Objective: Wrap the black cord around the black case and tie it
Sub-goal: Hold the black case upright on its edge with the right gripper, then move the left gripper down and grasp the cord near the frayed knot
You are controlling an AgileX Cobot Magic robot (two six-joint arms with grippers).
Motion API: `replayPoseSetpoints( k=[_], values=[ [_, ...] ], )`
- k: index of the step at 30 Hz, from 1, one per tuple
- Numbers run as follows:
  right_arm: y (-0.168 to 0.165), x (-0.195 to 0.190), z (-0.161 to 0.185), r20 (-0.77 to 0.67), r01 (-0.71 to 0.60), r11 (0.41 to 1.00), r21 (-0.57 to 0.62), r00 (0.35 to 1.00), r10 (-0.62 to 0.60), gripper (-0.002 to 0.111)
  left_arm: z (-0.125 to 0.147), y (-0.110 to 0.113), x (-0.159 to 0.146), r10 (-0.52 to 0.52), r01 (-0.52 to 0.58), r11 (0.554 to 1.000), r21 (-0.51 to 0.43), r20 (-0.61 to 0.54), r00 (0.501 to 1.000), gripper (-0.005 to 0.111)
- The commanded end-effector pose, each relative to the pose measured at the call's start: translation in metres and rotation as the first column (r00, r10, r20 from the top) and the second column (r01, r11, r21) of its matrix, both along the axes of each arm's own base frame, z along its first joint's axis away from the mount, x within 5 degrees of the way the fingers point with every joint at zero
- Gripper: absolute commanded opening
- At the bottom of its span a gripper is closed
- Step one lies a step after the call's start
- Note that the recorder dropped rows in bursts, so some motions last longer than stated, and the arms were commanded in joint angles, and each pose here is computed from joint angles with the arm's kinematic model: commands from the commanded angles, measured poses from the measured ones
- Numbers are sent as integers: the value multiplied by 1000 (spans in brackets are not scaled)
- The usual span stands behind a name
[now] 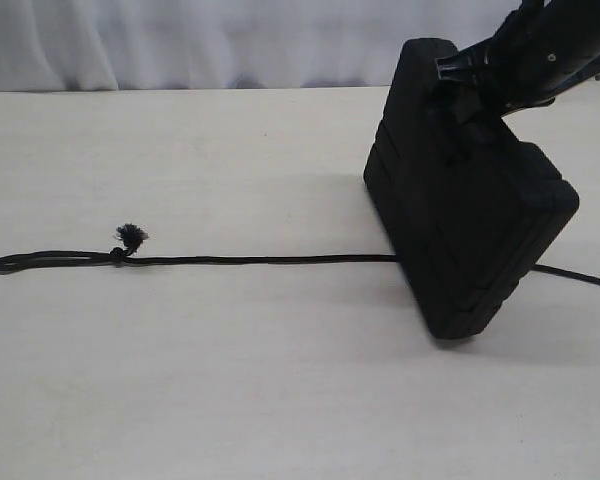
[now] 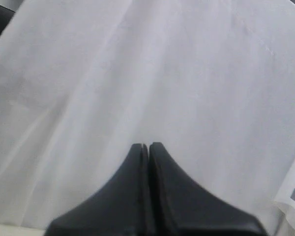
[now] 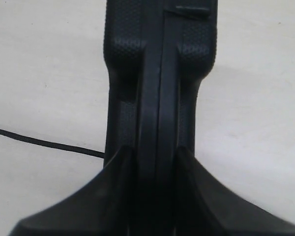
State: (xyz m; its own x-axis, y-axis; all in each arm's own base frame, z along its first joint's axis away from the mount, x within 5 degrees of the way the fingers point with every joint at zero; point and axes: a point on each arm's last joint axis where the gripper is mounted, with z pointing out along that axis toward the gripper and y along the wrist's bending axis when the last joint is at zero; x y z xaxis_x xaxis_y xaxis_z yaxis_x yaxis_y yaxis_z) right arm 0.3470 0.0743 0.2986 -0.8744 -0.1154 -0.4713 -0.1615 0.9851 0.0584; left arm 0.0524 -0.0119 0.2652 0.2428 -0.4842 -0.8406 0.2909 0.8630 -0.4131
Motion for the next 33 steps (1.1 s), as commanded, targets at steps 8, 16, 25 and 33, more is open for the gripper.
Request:
replayPoseSetpoints(
  k=[8, 16, 25, 33],
  values=[
    [-4, -7, -4, -68, -29, 998, -51, 997, 25, 4, -11, -10, 164, 87, 157, 945, 287, -682, 726, 0],
    [-4, -5, -10, -91, -30, 998, -55, 995, 25, 4, -83, 19, 248, 488, 169, 789, 591, -770, 411, 0],
    [-2, 4, -27, -124, -43, 997, -65, 992, 35, 4, -116, 1, 327, 388, 777, 594, 208, -920, -51, 0],
    [-2, 6, -29, -120, -48, 997, -67, 992, 40, 4, -132, -27, 318, 104, 964, 262, 50, -994, 23, 5]
  ],
)
